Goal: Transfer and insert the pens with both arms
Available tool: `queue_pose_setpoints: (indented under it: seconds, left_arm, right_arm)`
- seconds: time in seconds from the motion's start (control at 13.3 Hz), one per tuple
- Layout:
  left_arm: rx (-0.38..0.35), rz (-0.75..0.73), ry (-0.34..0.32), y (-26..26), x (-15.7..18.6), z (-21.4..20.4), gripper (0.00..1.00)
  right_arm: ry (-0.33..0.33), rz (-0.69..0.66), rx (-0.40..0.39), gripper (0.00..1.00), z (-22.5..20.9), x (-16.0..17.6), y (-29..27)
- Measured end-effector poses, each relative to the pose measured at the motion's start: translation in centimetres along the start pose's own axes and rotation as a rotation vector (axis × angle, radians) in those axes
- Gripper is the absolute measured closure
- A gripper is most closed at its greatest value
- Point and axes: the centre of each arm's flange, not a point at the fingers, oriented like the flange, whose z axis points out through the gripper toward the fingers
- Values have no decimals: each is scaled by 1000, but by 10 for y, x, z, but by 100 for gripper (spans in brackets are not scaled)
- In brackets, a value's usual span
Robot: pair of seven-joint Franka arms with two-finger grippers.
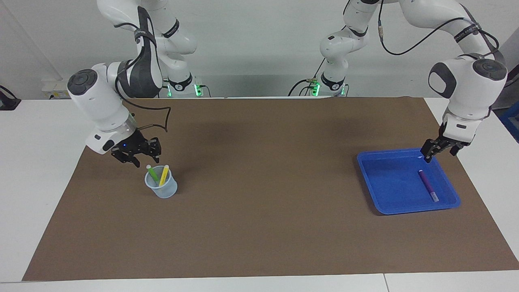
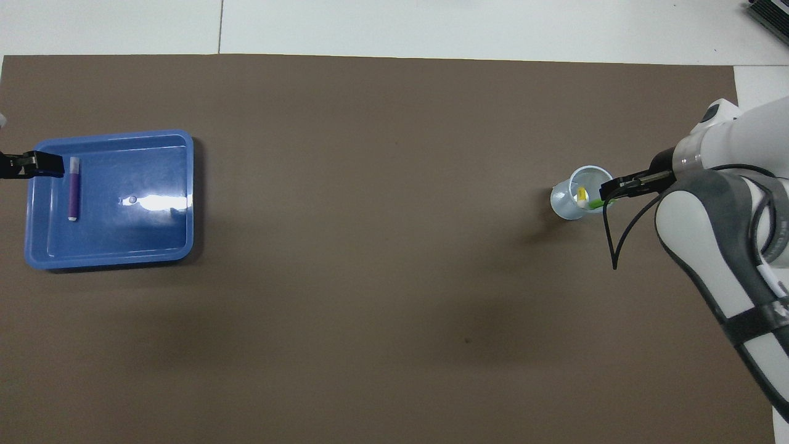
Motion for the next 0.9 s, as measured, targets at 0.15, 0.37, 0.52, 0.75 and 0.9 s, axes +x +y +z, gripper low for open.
queue_pose_setpoints:
  seconds: [0.15, 0.37, 0.52, 0.75, 0.9]
  left_arm:
    - [-4, 40, -12, -8, 6, 28, 0]
    - [-33, 61, -61, -5, 11, 71, 0]
    - [-57, 71, -78, -1, 14, 106, 0]
    - [-79, 79, -85, -12, 20, 141, 0]
    - [-81, 74, -78, -19, 21, 145, 0]
  right_arm:
    - [-30, 1, 7, 32, -32, -4, -1]
    - [-56, 8, 8, 28, -79, -22, -2]
    - [-78, 10, 9, 16, -103, -38, -6]
    - [-85, 6, 4, 2, -134, -59, -19]
    - [-80, 29, -1, 0, -140, -63, -29]
